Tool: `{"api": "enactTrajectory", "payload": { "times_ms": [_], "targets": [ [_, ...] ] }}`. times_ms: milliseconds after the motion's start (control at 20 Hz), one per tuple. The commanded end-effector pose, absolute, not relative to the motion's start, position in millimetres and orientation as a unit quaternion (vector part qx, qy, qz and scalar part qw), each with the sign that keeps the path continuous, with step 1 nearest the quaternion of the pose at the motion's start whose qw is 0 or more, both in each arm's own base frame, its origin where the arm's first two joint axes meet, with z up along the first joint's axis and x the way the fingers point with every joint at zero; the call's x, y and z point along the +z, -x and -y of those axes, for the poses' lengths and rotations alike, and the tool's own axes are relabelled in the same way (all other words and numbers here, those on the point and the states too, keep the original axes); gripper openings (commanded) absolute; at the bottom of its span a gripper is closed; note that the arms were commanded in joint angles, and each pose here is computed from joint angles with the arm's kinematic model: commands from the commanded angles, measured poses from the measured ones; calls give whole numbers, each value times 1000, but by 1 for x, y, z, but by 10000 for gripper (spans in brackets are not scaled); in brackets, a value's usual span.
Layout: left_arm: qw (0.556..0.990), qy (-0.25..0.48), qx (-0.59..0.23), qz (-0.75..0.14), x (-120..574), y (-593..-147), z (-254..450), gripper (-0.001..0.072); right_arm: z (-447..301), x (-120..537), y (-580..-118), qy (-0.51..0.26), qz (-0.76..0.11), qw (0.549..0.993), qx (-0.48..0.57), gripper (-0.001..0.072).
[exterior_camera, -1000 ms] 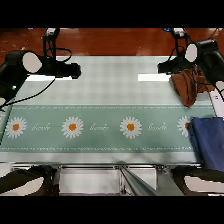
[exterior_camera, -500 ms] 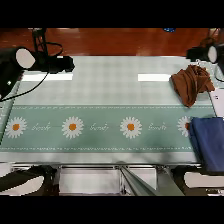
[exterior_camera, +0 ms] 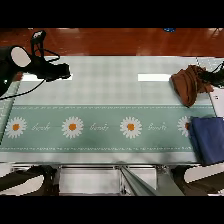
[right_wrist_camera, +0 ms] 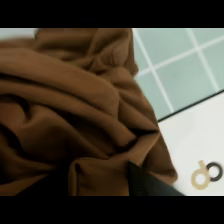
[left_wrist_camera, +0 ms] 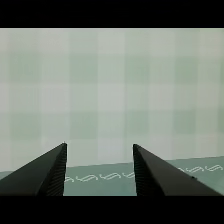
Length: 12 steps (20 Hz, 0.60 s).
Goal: Fold the shirts.
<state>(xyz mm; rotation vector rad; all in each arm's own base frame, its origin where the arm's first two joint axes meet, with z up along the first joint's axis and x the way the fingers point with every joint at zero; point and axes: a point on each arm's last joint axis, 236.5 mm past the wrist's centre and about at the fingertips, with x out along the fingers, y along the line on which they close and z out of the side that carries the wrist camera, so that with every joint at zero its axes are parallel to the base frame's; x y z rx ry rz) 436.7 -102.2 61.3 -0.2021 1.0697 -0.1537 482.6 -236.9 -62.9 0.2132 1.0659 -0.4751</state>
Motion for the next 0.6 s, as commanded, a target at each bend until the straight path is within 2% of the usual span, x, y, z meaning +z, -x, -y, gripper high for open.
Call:
{"api": "enactTrajectory", "payload": {
  "times_ms": [0,50,100,150,200,350,550],
  "targets": [
    [841,94,-72,-529,56,-427,101,506,226,-96,-466,-136,-548,799,-209,408],
    [839,94,-70,-532,55,-426,99,506,223,-97,-467,-143,-548,798,-207,401],
    [837,95,-64,-535,56,-424,93,506,220,-98,-467,-148,-550,797,-203,312],
    [836,100,-56,-537,58,-422,84,506,215,-98,-467,-150,-554,796,-191,136],
    [835,106,-46,-538,61,-420,73,506,207,-95,-469,-158,-555,797,-176,28],
    [846,117,-17,-519,85,-412,31,506,188,-45,-493,-173,-517,828,-129,28],
    [862,140,1,-488,101,-395,11,506,162,104,-529,-160,-383,905,-96,28]
  ]
}}
